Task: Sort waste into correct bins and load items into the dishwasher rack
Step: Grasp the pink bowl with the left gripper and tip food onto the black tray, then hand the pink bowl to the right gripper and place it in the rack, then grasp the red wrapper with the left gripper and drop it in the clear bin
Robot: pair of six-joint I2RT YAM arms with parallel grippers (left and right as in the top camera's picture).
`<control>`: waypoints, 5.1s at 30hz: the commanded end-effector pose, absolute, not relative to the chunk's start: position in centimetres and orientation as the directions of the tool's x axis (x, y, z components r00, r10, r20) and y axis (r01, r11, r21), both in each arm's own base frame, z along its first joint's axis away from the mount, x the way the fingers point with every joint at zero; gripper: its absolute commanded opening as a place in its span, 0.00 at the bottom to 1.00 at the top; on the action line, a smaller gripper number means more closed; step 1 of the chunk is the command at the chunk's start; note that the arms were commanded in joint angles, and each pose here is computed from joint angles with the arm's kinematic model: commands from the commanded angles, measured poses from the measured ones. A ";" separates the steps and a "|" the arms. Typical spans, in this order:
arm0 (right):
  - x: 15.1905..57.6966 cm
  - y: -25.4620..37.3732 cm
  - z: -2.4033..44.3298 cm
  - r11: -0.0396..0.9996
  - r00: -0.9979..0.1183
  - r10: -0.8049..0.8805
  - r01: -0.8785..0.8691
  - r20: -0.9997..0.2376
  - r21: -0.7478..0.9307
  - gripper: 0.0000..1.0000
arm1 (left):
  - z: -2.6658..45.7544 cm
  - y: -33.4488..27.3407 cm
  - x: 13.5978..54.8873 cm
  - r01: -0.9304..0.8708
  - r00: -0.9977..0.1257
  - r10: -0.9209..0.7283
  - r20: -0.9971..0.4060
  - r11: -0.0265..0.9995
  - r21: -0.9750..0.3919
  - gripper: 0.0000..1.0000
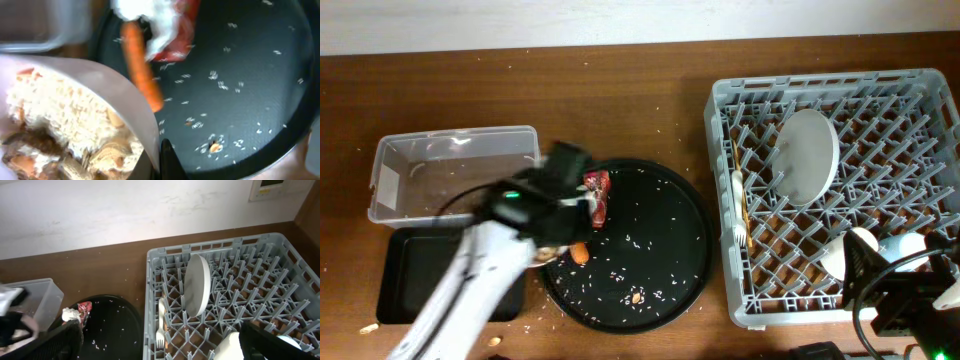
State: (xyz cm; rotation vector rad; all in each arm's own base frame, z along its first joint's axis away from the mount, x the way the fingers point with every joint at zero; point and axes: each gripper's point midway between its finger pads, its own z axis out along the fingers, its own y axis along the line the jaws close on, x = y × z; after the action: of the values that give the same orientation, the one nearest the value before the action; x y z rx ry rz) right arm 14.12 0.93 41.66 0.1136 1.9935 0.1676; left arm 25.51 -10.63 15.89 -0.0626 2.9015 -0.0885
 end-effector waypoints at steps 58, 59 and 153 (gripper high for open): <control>14.8 1.0 43.4 0.983 -0.348 0.168 -0.009 -0.922 0.182 0.99 | 17.9 3.5 21.5 0.171 -0.479 -0.738 -0.475 0.452 -0.875 0.00; 14.8 1.0 43.4 0.983 -0.347 0.168 -0.009 -0.923 0.183 0.99 | 18.3 3.5 21.5 0.171 -0.483 -0.738 -0.472 0.449 -0.877 0.00; 13.6 2.4 40.9 0.976 -0.463 0.152 -0.068 -0.873 0.206 0.99 | 8.1 -15.7 32.7 0.230 -0.913 0.207 -0.350 0.973 -0.024 0.70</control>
State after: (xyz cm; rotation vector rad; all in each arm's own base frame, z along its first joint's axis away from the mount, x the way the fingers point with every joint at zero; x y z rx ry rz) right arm 13.77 2.12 40.86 0.0692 2.0347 0.2338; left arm 32.77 -17.00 10.56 0.2269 2.7413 -0.2742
